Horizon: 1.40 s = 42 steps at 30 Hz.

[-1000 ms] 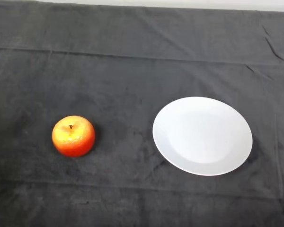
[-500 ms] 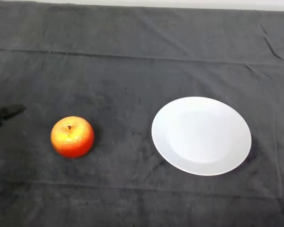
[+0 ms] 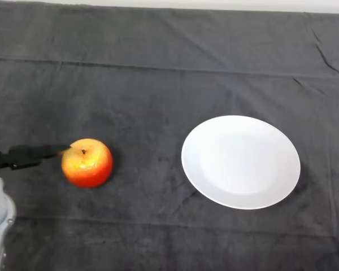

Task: Move the apple to the plate

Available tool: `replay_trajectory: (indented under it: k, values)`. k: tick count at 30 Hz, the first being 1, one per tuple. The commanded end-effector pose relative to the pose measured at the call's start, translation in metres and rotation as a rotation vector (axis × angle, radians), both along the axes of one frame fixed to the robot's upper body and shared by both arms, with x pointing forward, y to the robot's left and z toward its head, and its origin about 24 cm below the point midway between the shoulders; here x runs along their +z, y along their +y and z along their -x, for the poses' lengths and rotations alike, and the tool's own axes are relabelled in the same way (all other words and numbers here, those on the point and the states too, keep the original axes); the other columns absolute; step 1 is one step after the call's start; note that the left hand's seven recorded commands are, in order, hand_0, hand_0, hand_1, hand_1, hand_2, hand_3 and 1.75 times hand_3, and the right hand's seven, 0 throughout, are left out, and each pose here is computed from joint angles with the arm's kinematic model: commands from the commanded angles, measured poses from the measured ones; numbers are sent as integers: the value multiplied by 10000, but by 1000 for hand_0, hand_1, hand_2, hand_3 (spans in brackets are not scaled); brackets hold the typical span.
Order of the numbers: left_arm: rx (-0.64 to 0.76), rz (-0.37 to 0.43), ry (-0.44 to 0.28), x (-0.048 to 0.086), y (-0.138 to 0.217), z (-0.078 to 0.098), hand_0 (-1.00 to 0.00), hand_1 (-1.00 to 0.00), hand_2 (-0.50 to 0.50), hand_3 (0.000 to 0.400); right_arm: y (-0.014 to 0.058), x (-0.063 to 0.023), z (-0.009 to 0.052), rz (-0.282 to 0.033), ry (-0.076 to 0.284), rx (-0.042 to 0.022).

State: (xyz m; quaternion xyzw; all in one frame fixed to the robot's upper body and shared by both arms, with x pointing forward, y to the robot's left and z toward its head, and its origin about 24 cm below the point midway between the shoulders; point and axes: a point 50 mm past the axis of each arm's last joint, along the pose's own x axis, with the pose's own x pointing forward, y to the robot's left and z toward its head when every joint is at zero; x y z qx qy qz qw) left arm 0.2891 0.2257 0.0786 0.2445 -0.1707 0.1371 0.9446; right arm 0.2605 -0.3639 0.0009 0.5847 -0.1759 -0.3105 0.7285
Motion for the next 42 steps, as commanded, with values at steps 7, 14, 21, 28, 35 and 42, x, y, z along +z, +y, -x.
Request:
replay_trajectory:
  k: [7,14,21,28,35,42]
  values:
    - [-959,-1026,695,-74,-132,103,0,0,0,0,-83,55,43,200,-142,-307]
    - [-1428,-1628,1196,-122,-164,56,0,0,0,0,-83,55,43,201,-135,-305]
    - [-1521,-2015,1619,-193,-187,-27,0,0,0,0,-83,55,43,200,-131,-305]
    - [-1463,-2280,2025,-295,-217,-111,0,0,0,0,-83,55,43,197,-131,-305]
    - [-1407,-2523,2429,-401,-272,-178,-490,0,-245,196,-84,55,43,192,-134,-308]
    - [-1485,-2746,2656,-453,-334,-205,-1000,-1000,0,400,-84,55,43,187,-139,-311]
